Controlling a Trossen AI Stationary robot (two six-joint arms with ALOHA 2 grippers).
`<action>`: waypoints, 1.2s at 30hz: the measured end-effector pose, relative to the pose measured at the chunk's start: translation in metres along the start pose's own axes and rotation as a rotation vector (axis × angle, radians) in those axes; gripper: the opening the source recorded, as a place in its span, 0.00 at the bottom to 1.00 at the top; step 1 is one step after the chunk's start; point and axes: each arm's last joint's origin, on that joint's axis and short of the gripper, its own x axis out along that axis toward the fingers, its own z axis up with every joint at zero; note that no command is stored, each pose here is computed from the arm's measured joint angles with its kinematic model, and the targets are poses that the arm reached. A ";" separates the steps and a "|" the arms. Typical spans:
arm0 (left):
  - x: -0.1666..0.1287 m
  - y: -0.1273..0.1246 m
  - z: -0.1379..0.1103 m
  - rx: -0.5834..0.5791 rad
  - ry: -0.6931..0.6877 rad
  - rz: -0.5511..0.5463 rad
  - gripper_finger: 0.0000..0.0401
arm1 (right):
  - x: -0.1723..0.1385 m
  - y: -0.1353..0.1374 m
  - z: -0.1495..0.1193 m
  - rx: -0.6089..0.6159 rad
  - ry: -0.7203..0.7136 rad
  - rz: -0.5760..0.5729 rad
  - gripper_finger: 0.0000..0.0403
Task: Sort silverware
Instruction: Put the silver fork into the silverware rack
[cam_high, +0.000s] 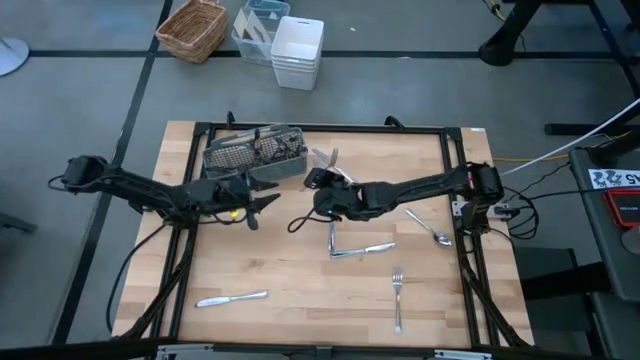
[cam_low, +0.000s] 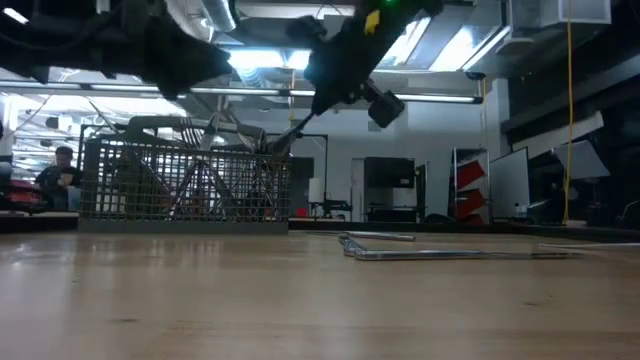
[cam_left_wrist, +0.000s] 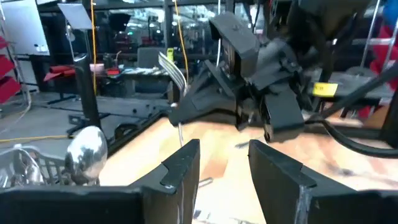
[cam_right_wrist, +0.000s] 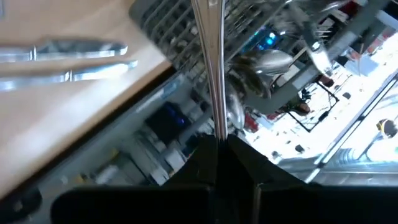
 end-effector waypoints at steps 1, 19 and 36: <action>0.002 0.000 -0.002 0.019 0.004 0.004 0.33 | 0.001 0.001 0.002 -0.032 0.014 0.003 0.06; 0.063 0.004 0.022 -0.155 -0.060 0.089 0.33 | -0.023 0.010 0.049 -0.373 -0.095 -0.066 0.06; 0.087 -0.004 0.029 -0.476 0.082 0.075 0.33 | -0.028 0.012 0.057 -0.458 -0.128 -0.081 0.06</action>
